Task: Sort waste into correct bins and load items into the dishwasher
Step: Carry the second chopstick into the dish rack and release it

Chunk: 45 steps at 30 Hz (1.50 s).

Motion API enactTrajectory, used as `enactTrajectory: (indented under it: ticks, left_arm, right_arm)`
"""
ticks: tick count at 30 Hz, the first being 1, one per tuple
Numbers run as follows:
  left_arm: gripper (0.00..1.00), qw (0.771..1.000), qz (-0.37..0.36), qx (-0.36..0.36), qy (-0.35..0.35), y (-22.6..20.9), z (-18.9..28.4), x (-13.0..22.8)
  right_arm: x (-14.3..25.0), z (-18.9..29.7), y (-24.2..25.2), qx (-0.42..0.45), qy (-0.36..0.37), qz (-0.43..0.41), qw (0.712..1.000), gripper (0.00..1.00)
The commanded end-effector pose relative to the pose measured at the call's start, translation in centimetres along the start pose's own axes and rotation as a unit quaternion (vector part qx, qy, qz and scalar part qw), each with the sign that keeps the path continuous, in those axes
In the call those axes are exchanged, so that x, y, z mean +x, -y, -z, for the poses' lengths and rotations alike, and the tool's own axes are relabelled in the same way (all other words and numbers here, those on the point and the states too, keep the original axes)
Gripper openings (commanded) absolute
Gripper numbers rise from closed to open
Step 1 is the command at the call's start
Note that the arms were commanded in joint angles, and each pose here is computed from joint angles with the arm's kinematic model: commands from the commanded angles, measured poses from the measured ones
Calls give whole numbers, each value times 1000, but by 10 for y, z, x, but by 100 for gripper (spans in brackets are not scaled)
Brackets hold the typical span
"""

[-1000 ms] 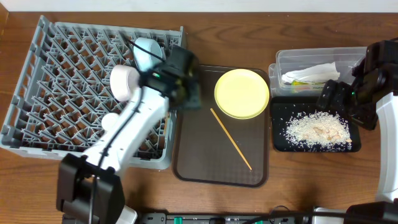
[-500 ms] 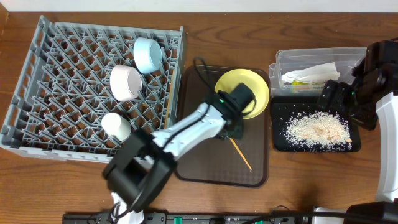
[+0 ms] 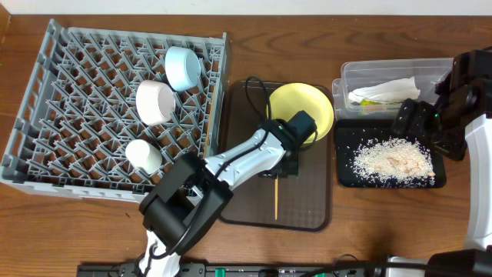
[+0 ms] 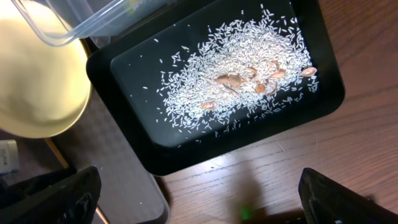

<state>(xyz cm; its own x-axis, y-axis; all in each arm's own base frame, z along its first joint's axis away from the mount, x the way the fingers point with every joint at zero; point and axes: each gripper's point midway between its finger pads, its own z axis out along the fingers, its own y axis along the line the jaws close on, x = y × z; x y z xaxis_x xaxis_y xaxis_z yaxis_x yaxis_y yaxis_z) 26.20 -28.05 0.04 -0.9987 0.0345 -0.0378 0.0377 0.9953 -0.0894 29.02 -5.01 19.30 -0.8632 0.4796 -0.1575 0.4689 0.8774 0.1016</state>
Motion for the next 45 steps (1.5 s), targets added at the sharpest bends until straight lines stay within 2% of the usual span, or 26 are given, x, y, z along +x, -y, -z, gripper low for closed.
enactTrajectory:
  ticks: [1, 8, 12, 17, 21, 30, 40, 42, 45]
  left_arm:
    - [8, 999, 22, -35, -16, -26, -12, -2]
    - [8, 999, 31, -15, 19, -47, 19, -33]
    - [8, 995, 37, 25, 88, -64, 78, -67]
    - [8, 984, -57, 40, 164, -83, 136, -87]
    - [8, 974, -110, 28, 195, -103, 161, -93]
    - [8, 980, -62, -11, 189, -159, 152, -112]
    - [10, 986, -38, -22, 164, -178, 127, -121]
    - [21, 986, -38, -23, 160, -178, 123, -121]
    - [31, 986, -38, -23, 161, -178, 122, -122]
  right_arm:
    - [-4, 4, 1, 2, 9, 5, 1000, 99]
    - [-4, 4, 1, 2, 9, 5, 1000, 99]
    - [-4, 4, 1, 2, 9, 5, 1000, 99]
    - [-4, 4, 1, 2, 9, 5, 1000, 99]
    - [-4, 4, 1, 2, 9, 5, 1000, 99]
    - [-4, 4, 1, 2, 9, 5, 1000, 99]
    - [-3, 4, 1, 2, 9, 5, 1000, 99]
    - [-3, 4, 1, 2, 8, 5, 1000, 99]
    - [-3, 4, 1, 2, 8, 5, 1000, 99]
